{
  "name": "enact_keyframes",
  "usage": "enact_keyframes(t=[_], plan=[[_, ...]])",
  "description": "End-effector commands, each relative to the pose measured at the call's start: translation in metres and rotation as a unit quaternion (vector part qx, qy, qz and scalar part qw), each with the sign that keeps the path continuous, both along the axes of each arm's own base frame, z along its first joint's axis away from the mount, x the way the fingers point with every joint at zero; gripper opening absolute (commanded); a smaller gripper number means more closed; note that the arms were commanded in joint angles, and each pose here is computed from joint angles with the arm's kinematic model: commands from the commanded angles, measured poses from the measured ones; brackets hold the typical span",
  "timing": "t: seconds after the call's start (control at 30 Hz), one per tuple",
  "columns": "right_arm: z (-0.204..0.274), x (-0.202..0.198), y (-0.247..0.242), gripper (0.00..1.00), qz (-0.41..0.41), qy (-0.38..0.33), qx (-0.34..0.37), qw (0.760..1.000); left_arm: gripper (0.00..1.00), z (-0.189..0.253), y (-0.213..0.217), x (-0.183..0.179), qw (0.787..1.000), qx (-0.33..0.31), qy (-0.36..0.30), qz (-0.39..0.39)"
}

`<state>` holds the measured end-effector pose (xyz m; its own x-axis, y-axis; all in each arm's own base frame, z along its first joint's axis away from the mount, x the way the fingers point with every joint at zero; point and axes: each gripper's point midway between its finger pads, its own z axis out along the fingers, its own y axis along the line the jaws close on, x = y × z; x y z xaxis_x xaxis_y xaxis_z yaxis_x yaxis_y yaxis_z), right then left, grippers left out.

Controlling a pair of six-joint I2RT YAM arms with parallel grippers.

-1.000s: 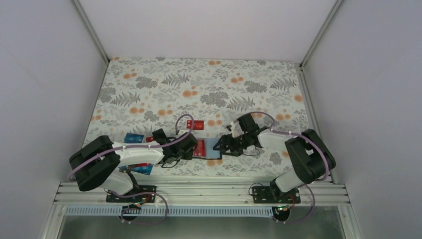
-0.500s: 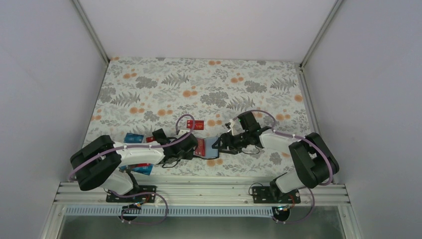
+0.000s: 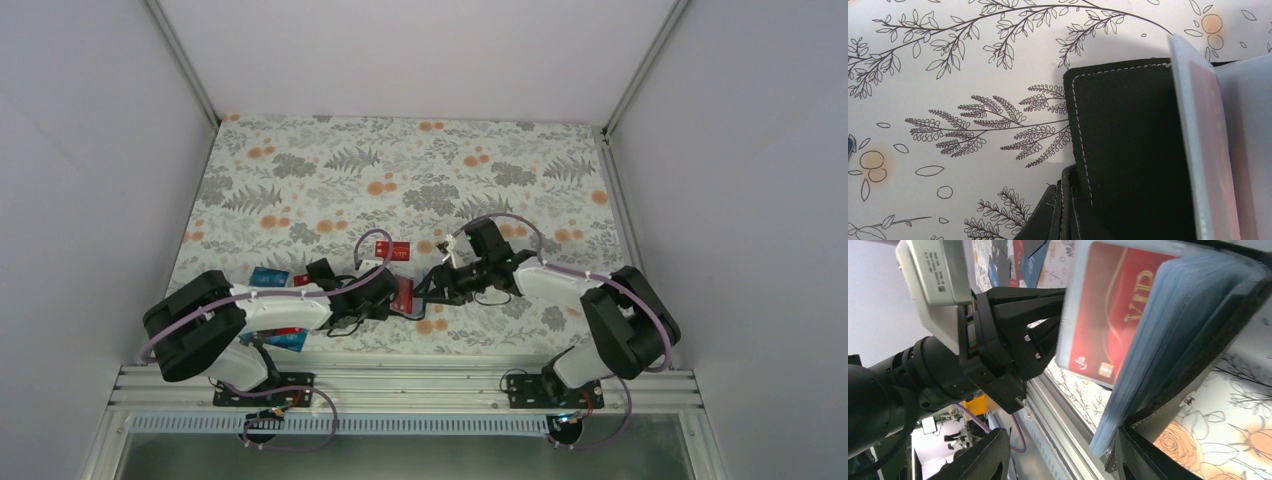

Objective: Put the credit cards into the card holder

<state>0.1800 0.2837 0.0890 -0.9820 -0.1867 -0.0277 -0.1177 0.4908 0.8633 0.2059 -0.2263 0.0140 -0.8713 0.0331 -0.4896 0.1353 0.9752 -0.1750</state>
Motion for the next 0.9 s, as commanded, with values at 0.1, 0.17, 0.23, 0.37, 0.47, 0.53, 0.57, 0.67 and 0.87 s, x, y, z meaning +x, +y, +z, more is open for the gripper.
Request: enact_keyframes(t=[0.1,0.17,0.23,0.37,0.47,0.53,0.57,0.67,0.87], plan=[[0.013,0.001,0.026,0.55,0.025,-0.022,0.020,0.999,0.02,-0.011,-0.001,-0.009,1.000,0.003,0.023,-0.006],[0.014,0.001,0.032,0.55,0.031,-0.023,0.020,0.999,0.02,-0.011,0.000,-0.009,1.000,0.004,0.023,-0.005],[0.012,0.002,0.037,0.54,0.035,-0.024,0.019,0.999,0.02,-0.011,0.002,-0.010,1.000,0.006,0.023,-0.003],[0.006,0.002,0.048,0.54,0.043,-0.018,0.018,0.999,0.02,-0.012,0.004,-0.011,1.000,0.006,0.023,0.000],[0.004,0.003,0.056,0.53,0.052,-0.017,0.021,0.998,0.02,-0.012,0.004,-0.011,1.000,0.006,0.023,0.001],[0.002,0.004,0.061,0.53,0.057,-0.015,0.022,0.998,0.02,-0.011,0.005,-0.011,1.000,0.007,0.022,0.002],[-0.001,0.005,0.064,0.52,0.060,-0.011,0.022,0.998,0.02,-0.011,0.006,-0.011,1.000,0.007,0.022,0.002],[0.004,0.007,0.070,0.52,0.069,-0.011,0.034,0.997,0.02,-0.011,0.007,-0.011,1.000,0.008,0.021,0.004],[0.023,0.014,0.083,0.52,0.092,-0.027,0.066,0.993,0.02,-0.012,0.010,-0.011,1.000,0.011,0.020,0.008]])
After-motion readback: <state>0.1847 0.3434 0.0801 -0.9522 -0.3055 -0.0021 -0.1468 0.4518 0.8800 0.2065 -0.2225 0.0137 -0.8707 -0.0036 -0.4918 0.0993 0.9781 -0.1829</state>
